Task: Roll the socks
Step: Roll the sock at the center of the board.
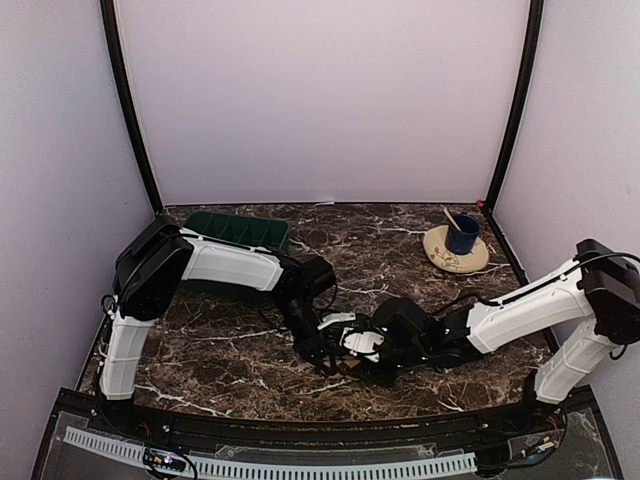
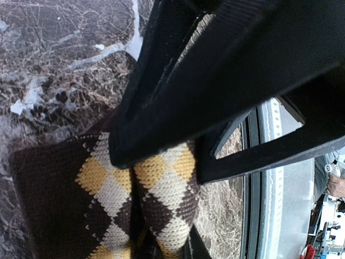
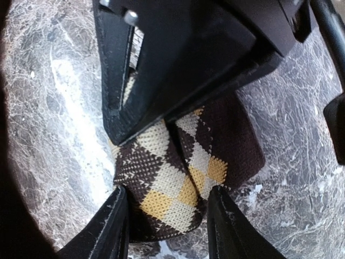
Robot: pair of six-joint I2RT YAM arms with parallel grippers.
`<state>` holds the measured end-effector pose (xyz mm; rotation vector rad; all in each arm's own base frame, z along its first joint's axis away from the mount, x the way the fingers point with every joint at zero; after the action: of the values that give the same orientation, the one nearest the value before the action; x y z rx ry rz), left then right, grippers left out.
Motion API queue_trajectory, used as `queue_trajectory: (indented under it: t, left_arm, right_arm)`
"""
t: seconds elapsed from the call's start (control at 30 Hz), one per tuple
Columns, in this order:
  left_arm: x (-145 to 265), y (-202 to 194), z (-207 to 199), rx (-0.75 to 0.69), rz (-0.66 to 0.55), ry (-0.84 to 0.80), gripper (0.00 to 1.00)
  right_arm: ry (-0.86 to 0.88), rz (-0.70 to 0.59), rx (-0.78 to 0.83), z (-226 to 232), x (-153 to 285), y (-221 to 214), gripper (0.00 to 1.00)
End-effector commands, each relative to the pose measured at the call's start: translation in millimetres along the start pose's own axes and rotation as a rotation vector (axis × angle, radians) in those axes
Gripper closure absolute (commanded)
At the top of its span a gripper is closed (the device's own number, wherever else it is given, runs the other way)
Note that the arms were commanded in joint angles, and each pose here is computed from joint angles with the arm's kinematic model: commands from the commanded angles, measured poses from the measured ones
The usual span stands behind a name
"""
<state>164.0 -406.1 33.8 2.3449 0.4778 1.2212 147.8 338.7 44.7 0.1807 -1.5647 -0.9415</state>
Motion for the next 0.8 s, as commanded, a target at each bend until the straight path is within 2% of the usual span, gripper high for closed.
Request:
queue_trajectory:
  t: [0.0,0.27,0.53,0.7,0.77]
  left_arm:
    - [-15,-34,0,0.089,0.109,-0.023,0.93]
    - [-15,-35,2,0.093,0.109,-0.023,0.93]
    - [-14,-37,4,0.103,0.111,-0.017,0.93]
    - [-15,-40,6,0.116,0.124,-0.001,0.92]
    - [-14,-42,9,0.118,0.14,0.019,0.92]
  right_arm:
    - [0.032,-0.025,0.042,10,-2,13,0.56]
    - [0.068,0.041,0.046,15,-12,-1,0.64]
    - [0.082,0.057,0.023,17,-10,-6,0.88]
    - [0.091,0.052,-0.001,19,-8,-7,0.99]
    - [0.099,0.054,-0.015,19,-8,-9,1.0]
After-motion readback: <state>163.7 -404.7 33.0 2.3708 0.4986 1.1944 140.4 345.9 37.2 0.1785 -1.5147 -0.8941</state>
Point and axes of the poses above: each gripper's point midway between its finger pads, its own x axis back along the fingers, its own z axis along the line the jaws close on, y = z × x, the point moved 1 cm from there along x, back along the fingers, and after that the axes turned 14 degrees about -x, right-handed, at the moved point
